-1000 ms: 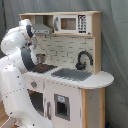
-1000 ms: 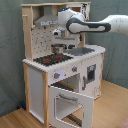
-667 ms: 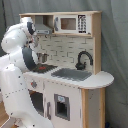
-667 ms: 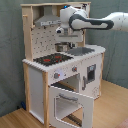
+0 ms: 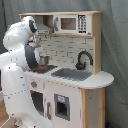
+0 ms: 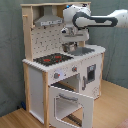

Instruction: Play with the kitchen

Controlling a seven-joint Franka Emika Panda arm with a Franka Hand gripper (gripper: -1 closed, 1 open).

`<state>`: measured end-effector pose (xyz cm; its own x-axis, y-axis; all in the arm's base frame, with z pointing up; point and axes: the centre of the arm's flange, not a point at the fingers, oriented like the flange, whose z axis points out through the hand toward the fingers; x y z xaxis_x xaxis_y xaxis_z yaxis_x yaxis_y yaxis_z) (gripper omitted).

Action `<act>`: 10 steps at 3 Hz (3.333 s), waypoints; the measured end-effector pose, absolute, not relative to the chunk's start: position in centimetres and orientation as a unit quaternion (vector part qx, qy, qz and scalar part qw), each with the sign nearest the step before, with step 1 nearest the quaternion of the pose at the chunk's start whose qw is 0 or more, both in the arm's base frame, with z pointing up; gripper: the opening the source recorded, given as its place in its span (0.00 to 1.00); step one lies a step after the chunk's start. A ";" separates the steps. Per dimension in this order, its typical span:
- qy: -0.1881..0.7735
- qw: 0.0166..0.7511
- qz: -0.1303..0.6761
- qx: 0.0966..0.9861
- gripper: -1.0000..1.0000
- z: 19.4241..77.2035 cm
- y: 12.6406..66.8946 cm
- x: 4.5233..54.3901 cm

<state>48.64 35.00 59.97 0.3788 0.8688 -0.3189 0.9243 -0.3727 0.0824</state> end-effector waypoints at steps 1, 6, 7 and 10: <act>0.530 0.127 -0.127 0.829 0.00 59.4 33.6 48.0; 0.453 0.146 -0.153 0.866 0.00 57.6 22.6 44.3; 0.440 0.151 -0.145 0.873 0.00 57.6 20.6 43.7; 0.393 0.173 -0.077 0.900 0.00 56.4 16.3 45.5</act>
<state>45.51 16.29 56.42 0.6787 0.6810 -0.2751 0.7344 -0.6311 0.2497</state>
